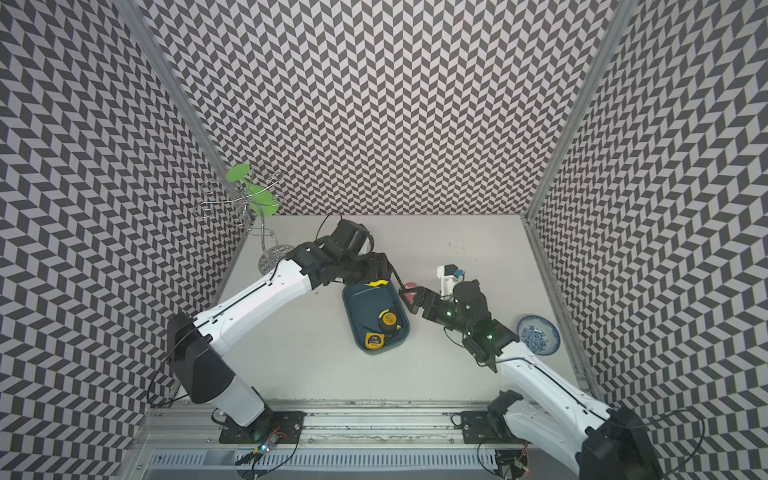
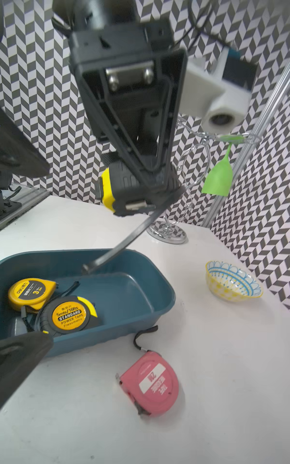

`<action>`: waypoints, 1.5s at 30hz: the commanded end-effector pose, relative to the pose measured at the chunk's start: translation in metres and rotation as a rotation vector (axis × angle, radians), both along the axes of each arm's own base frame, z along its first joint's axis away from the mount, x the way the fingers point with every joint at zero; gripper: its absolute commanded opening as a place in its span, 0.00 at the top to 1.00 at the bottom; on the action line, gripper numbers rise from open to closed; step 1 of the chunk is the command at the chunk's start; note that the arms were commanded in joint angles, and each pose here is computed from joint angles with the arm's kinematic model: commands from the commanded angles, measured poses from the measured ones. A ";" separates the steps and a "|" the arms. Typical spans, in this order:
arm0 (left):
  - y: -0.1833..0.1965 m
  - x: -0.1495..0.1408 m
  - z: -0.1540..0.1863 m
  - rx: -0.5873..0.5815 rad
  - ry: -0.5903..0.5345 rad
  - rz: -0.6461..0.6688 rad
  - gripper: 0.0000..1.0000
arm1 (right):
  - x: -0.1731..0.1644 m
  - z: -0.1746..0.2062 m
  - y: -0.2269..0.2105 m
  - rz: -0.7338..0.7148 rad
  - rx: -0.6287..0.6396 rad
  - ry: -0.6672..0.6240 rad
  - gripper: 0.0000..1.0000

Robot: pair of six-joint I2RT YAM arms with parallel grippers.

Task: Take the tape measure out of the storage box
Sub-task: Place the tape measure at the center of the board.

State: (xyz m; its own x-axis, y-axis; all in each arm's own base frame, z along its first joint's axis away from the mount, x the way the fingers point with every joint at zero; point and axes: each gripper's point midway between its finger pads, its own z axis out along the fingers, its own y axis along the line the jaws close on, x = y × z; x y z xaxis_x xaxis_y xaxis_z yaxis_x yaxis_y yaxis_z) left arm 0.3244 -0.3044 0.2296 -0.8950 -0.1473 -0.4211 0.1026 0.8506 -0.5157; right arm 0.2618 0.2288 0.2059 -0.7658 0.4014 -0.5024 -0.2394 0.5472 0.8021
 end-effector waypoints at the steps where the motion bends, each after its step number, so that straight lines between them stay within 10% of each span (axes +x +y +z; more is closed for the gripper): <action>1: -0.014 0.006 0.030 -0.209 -0.012 0.074 1.00 | 0.009 0.024 0.002 -0.070 0.014 -0.157 0.00; 45: -0.040 -0.012 0.030 -0.395 0.092 0.089 1.00 | 0.042 0.030 0.050 -0.119 -0.010 -0.276 0.14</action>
